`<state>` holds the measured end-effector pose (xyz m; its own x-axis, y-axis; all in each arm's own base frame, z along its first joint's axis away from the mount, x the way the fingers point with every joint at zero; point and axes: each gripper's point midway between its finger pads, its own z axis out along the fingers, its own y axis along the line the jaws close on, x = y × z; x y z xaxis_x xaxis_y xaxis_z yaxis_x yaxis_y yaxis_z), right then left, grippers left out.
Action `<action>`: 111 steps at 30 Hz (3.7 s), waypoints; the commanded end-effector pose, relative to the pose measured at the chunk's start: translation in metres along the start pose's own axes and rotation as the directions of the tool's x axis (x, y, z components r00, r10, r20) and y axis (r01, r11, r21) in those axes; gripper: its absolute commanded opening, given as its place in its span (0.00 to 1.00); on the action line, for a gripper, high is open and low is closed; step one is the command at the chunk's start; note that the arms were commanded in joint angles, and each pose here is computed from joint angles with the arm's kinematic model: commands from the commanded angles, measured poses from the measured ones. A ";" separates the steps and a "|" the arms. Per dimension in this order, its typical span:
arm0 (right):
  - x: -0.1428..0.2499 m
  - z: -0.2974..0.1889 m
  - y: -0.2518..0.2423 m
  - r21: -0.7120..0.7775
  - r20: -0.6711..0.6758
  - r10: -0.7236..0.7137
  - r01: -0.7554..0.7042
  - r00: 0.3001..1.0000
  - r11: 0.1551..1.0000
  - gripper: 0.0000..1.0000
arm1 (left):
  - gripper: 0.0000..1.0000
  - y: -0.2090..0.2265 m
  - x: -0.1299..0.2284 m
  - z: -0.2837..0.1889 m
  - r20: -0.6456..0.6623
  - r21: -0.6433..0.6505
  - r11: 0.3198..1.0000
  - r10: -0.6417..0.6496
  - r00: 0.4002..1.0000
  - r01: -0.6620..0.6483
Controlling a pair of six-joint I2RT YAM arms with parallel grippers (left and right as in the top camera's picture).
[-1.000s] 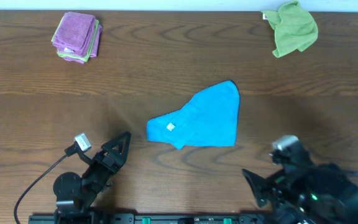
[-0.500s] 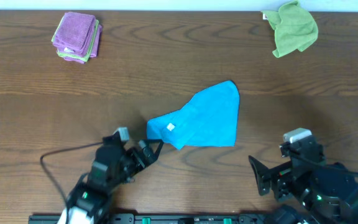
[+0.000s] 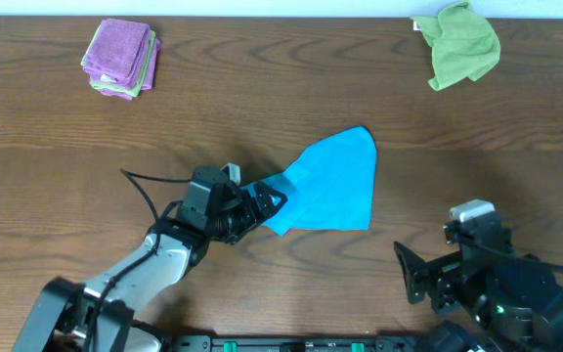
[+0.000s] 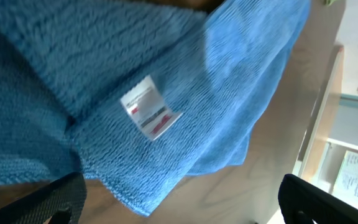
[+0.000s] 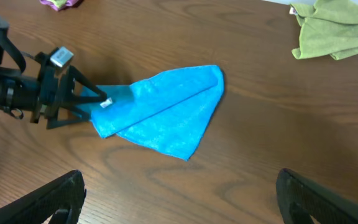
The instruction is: Fold the cloth
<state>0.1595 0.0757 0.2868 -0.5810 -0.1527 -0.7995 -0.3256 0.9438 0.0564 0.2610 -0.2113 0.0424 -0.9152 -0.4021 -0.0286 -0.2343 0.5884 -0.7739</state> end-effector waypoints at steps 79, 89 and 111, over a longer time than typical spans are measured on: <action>0.003 0.011 -0.003 0.044 -0.059 0.003 0.000 0.998 0.999 0.95 | 0.07 -0.007 -0.019 0.005 0.145 -0.032 0.998 -0.046 0.988 0.052; 0.003 0.011 -0.003 0.044 -0.059 -0.002 0.005 0.998 0.999 0.95 | 0.06 -0.009 -0.051 -0.007 0.232 -0.026 1.000 -0.001 0.973 0.007; -0.014 0.080 0.008 0.124 -0.163 -0.034 0.054 0.986 0.991 0.50 | 0.96 -0.014 -0.173 -0.088 0.489 -0.231 0.971 0.170 0.856 -0.062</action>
<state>0.2173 0.1086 0.2551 -0.6721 -0.2324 -0.7031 -0.2811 0.9585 -0.0482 0.3974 -0.0892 0.1170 -0.6186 -0.6611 -0.4245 -0.2876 0.6933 -0.6607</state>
